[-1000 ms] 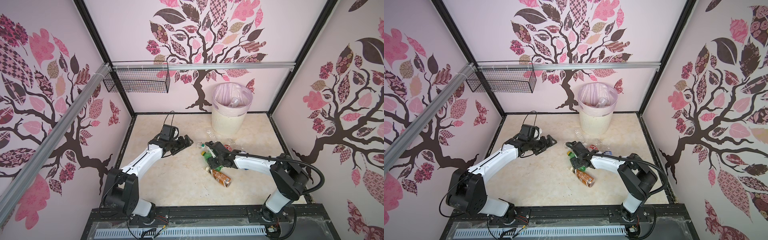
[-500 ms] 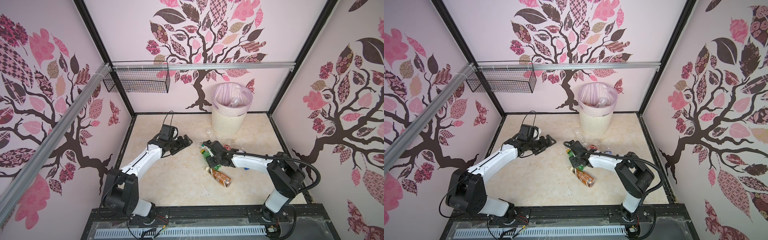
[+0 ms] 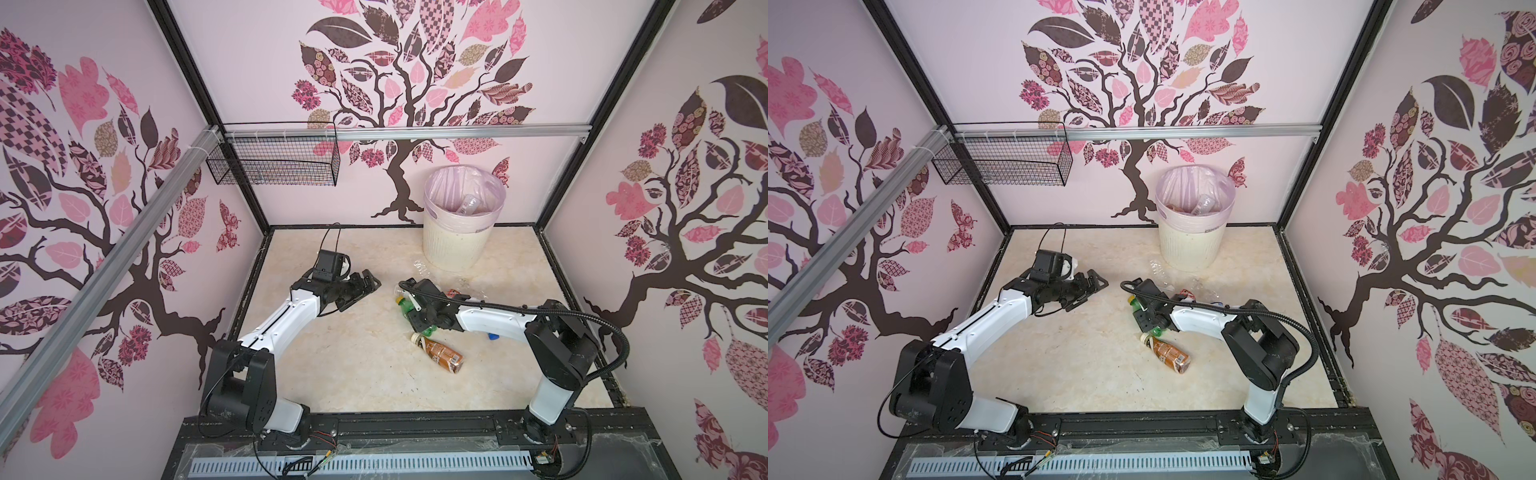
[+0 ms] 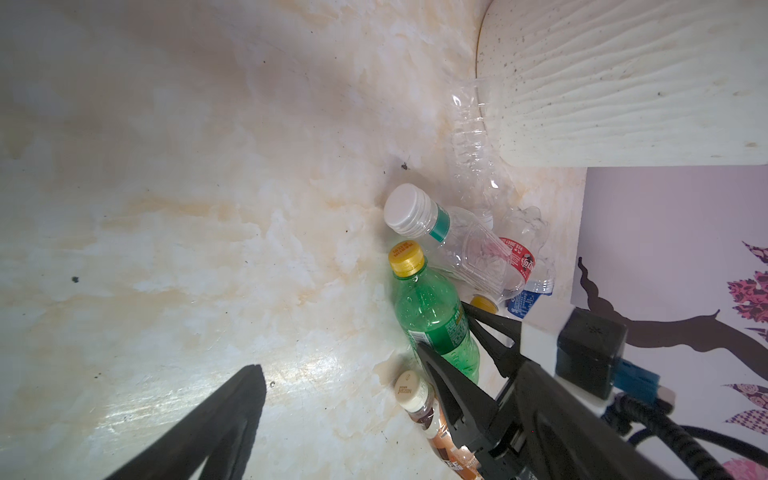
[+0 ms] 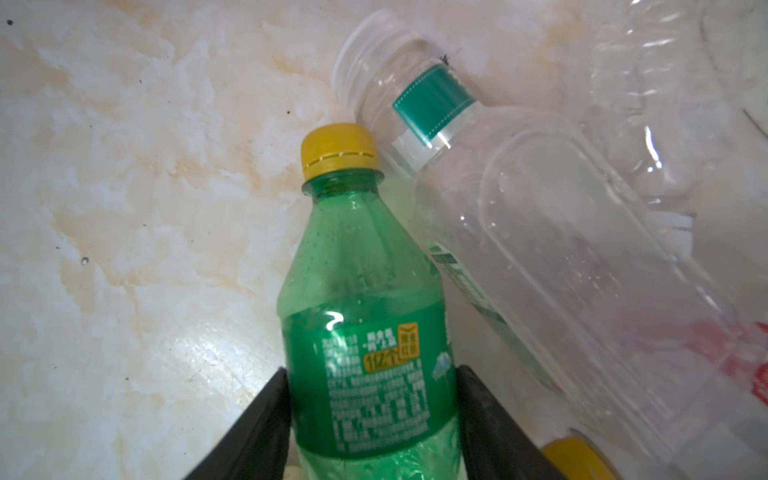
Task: Throw the plastic bottles in the bin
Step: 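Close the right gripper around the green Sprite bottle's body and drag it free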
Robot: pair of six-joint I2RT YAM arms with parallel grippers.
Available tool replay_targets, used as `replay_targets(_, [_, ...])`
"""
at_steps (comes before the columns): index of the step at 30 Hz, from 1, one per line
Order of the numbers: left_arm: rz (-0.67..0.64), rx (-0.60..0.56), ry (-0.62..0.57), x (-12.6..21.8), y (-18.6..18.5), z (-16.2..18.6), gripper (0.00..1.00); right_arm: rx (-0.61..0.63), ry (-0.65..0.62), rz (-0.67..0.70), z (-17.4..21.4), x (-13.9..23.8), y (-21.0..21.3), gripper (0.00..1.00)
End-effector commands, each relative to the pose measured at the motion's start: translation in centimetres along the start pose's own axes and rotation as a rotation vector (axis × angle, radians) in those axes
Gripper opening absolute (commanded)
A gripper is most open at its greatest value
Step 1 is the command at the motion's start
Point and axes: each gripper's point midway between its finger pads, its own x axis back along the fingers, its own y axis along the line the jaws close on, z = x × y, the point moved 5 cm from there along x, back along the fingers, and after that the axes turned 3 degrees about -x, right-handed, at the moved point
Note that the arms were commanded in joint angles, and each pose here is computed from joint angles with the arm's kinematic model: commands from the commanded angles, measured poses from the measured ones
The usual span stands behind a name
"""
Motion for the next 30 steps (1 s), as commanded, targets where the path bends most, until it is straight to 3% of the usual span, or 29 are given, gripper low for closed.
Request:
replay_targets(1, [0.011,0.029,0.003,0.5,0.8,0.3,0.98,0.022,0.024,-0.006,-0.2,-0.8,0.8,0.61])
replay_targets(11, [0.033,0.168,-0.002,1.4,4.1,-0.4,0.98,0.045,0.003,-0.050,-2.8,-2.2,3.4,0.61])
replay_targets(18, [0.008,0.180,-0.007,1.9,4.9,-0.2,0.98,0.064,-0.007,-0.079,-4.3,-3.2,5.4,0.62])
replay_targets(30, [-0.003,0.218,-0.002,1.6,5.8,0.0,0.98,0.084,-0.045,-0.067,-6.0,-2.3,5.7,0.79])
